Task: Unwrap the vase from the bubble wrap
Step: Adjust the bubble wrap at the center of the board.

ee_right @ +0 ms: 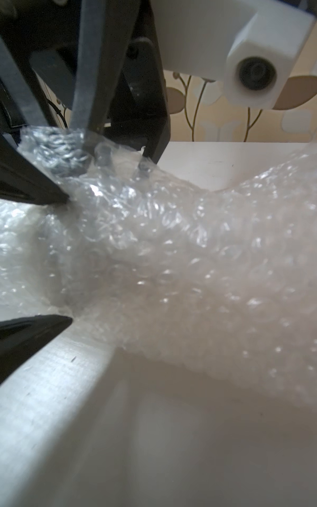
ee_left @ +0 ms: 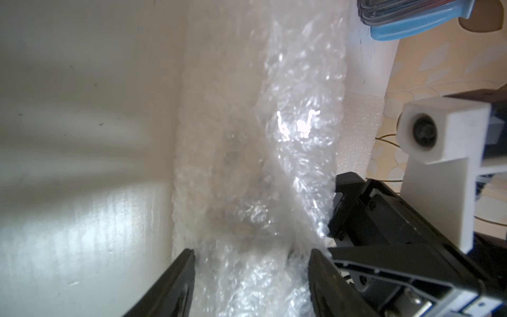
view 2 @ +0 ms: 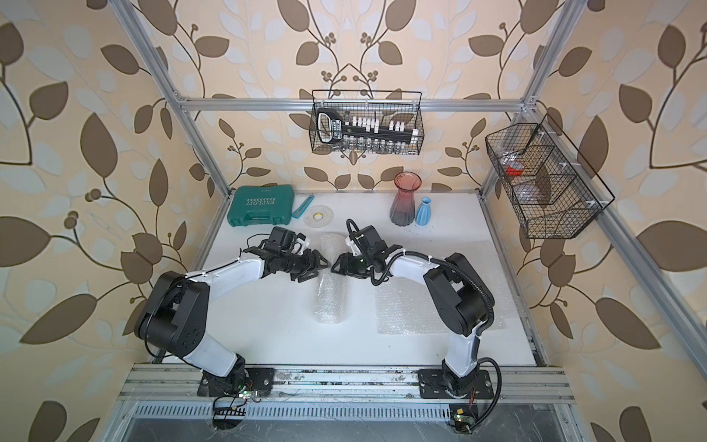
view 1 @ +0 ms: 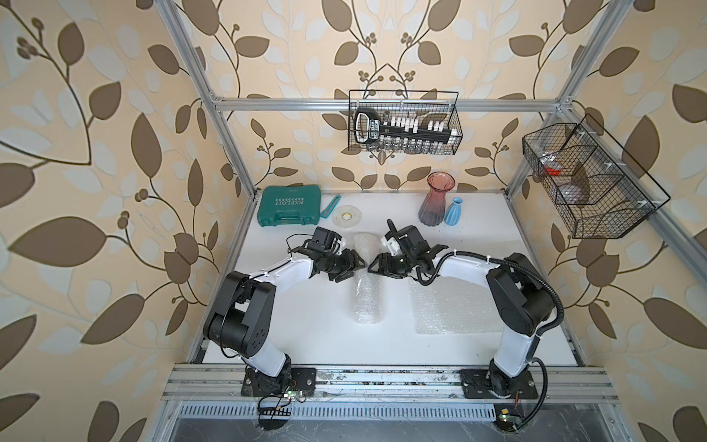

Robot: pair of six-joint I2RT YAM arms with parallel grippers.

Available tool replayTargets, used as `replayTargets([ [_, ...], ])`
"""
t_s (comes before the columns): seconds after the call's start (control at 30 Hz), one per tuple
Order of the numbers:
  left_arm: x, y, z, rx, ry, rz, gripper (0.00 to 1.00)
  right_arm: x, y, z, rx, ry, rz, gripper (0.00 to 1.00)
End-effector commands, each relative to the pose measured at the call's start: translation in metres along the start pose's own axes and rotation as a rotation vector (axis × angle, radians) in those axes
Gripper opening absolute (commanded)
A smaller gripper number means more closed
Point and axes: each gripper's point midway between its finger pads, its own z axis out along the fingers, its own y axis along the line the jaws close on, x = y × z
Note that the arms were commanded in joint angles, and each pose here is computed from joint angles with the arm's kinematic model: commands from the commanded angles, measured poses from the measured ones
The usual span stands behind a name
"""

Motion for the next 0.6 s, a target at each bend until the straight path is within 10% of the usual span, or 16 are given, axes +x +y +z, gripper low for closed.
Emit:
replayTargets([
  [0.0,0.008,-0.041,-0.005,0.130,0.038,0.102,0.61,0.027,-0.049,-0.009,0.252,0.052,0.003,0.67],
  [0.2,0.016,-0.060,0.001,0.145,0.075,0.160,0.57,0.027,-0.083,-0.042,0.488,0.003,-0.005,0.68],
  [0.57,0.026,-0.072,0.017,0.139,0.133,0.201,0.51,0.012,-0.048,-0.085,0.433,-0.103,-0.043,0.68],
])
